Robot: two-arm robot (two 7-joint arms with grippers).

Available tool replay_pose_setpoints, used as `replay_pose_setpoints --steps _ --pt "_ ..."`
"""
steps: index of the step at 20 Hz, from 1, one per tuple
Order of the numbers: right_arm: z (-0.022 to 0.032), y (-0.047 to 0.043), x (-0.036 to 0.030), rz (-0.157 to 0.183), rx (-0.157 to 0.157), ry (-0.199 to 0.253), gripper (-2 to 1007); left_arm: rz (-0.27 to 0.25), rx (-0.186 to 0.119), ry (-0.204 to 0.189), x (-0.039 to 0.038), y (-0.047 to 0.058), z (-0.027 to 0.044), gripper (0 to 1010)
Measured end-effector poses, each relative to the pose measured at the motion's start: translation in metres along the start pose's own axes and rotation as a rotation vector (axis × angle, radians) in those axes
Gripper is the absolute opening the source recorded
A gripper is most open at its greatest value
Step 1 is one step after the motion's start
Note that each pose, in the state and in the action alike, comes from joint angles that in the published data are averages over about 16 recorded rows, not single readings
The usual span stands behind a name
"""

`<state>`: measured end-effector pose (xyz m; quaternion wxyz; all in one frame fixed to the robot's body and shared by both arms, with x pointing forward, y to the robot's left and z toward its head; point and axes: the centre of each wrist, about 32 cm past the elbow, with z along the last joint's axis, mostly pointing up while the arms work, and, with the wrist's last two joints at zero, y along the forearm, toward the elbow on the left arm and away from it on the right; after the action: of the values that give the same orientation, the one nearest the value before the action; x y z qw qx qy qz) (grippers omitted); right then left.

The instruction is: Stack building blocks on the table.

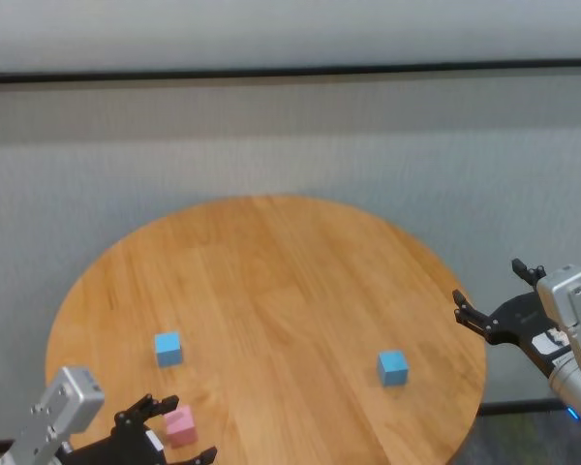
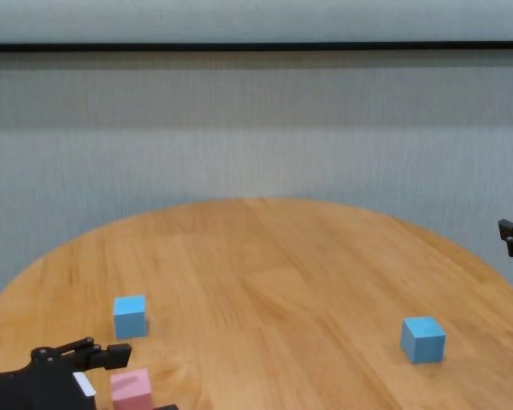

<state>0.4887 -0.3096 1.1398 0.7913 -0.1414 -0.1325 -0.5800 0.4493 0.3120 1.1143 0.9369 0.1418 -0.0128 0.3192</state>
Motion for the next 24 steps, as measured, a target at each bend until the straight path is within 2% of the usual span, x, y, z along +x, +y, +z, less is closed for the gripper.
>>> replay_pose_setpoints --steps 12,24 --pt "0.0 0.0 0.0 0.0 0.0 0.0 1004 0.004 -0.001 0.021 0.0123 -0.006 -0.0068 1000" --pt "0.0 0.0 0.0 0.0 0.0 0.0 1005 0.019 0.021 0.03 0.0221 -0.014 -0.0146 1000"
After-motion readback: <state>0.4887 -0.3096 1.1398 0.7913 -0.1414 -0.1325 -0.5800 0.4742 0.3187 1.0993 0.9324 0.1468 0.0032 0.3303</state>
